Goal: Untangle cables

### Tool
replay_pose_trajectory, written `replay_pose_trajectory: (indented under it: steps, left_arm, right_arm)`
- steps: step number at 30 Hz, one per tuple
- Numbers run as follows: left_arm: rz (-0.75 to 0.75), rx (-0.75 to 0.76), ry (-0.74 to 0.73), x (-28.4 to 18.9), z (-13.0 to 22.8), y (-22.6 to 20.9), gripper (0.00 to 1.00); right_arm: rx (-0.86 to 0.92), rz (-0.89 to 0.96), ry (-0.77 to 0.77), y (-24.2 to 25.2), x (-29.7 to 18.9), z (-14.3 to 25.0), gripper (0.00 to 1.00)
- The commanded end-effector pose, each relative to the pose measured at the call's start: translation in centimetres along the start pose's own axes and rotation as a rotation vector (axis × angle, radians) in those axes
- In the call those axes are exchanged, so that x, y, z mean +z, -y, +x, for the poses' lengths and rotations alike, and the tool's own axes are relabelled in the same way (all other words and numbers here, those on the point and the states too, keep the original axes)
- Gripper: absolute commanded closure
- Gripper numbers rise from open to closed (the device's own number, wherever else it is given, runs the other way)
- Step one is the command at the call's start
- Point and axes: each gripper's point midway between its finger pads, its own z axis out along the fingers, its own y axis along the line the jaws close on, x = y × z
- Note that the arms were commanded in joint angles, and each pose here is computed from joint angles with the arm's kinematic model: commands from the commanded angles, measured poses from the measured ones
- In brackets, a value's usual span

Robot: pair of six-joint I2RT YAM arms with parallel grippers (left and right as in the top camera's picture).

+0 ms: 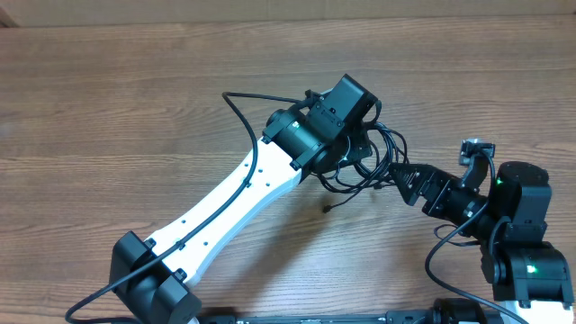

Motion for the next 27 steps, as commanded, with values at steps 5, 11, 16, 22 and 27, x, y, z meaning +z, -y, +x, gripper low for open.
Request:
replay_pose_trajectory:
  steps: [5,11,16,22,27]
  left_arm:
    - [0.058,0.05,0.021,-2.1,-0.1,1.5,0.96]
    - [0.059,0.055,0.018,-2.1,0.1,1.7,0.96]
    - [0.061,0.056,0.014,-2.1,0.2,1.7,0.96]
    - [0.061,0.056,0.014,-2.1,0.2,1.7,0.96]
    - [0.063,0.059,0.012,-2.0,0.4,1.8,0.96]
  right_arm:
    - [-0.004,0.114,0.07,1.6,-0.4,-1.5,0.13]
    - [0.019,0.146,0.04,2.6,0.6,-1.5,0.14]
    - [0.05,0.194,0.0,4.1,1.9,-1.4,0.2]
    - [0.083,0.22,-0.055,5.3,3.2,-0.9,0.28]
    - [0.089,0.224,-0.064,5.5,3.4,-0.8,0.28]
